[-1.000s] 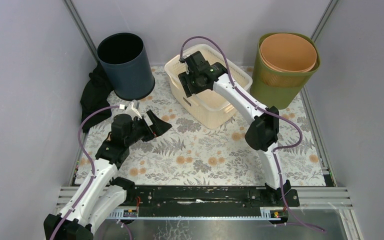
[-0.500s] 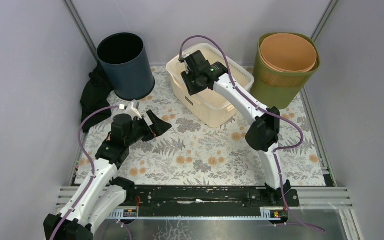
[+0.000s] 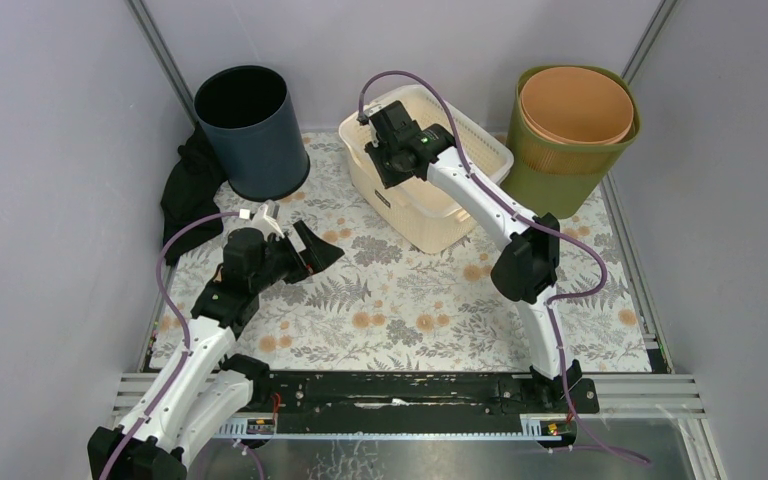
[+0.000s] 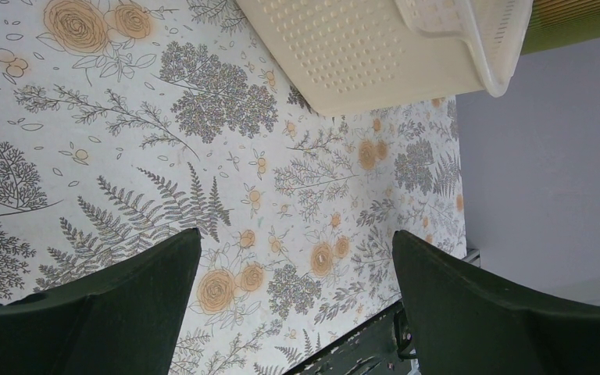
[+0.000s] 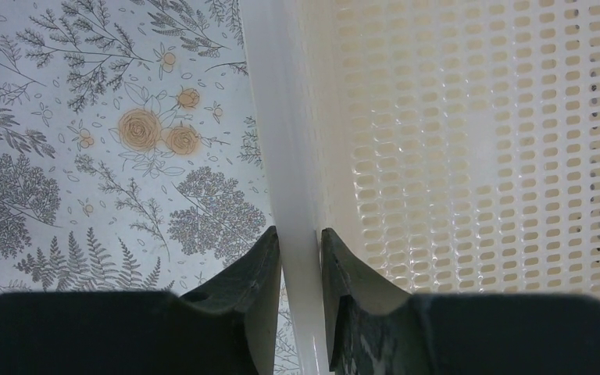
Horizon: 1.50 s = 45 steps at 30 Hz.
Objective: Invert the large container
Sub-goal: Pick up the container from the container.
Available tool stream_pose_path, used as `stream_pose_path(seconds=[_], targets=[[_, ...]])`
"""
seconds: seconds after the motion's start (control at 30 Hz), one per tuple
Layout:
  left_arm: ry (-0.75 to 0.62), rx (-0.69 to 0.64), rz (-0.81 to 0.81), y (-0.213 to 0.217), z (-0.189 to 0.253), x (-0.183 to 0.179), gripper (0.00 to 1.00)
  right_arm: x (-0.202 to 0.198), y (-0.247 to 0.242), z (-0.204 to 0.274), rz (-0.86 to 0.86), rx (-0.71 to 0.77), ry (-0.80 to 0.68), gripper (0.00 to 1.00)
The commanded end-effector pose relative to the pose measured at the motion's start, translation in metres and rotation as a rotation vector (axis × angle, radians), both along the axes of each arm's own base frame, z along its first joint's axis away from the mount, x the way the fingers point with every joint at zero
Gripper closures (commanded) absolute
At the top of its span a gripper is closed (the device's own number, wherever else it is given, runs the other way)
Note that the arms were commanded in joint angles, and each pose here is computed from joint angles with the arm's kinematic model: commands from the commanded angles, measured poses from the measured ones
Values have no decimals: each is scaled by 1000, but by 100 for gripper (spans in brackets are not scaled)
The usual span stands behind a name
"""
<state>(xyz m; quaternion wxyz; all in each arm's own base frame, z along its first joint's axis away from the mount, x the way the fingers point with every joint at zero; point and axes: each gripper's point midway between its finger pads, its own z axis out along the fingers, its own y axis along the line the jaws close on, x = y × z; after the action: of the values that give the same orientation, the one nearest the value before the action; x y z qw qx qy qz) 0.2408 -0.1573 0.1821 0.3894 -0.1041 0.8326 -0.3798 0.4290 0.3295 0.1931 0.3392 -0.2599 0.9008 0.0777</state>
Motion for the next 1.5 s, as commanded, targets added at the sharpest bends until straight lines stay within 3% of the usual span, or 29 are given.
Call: stream_pose_path(seconds=[0.0,0.07,0.13,0.33,0.47,1.07,1.3,1.47], targets=[[-15,1,-6,-1,-1,1,0,10,-15,32,-59,-3,-80,93],[-18,1,-8,-1,0,1,0,11,-17,37,-63,-5,-97,98],[-21,1,-11,-2,2,1,0,13,-19,41,-68,-11,-118,97],[-20,4,-14,-2,3,3,0,18,-27,38,-73,-79,-144,59],[-19,6,-14,-3,3,4,0,21,-30,30,-81,-109,-145,50],[-16,10,-17,-3,2,5,0,31,-24,5,-70,-144,-136,56],[-13,10,-15,-3,-1,4,0,28,-24,-4,-65,-156,-124,50],[-9,10,-15,-2,-3,4,0,27,-22,0,-54,-141,-134,63]])
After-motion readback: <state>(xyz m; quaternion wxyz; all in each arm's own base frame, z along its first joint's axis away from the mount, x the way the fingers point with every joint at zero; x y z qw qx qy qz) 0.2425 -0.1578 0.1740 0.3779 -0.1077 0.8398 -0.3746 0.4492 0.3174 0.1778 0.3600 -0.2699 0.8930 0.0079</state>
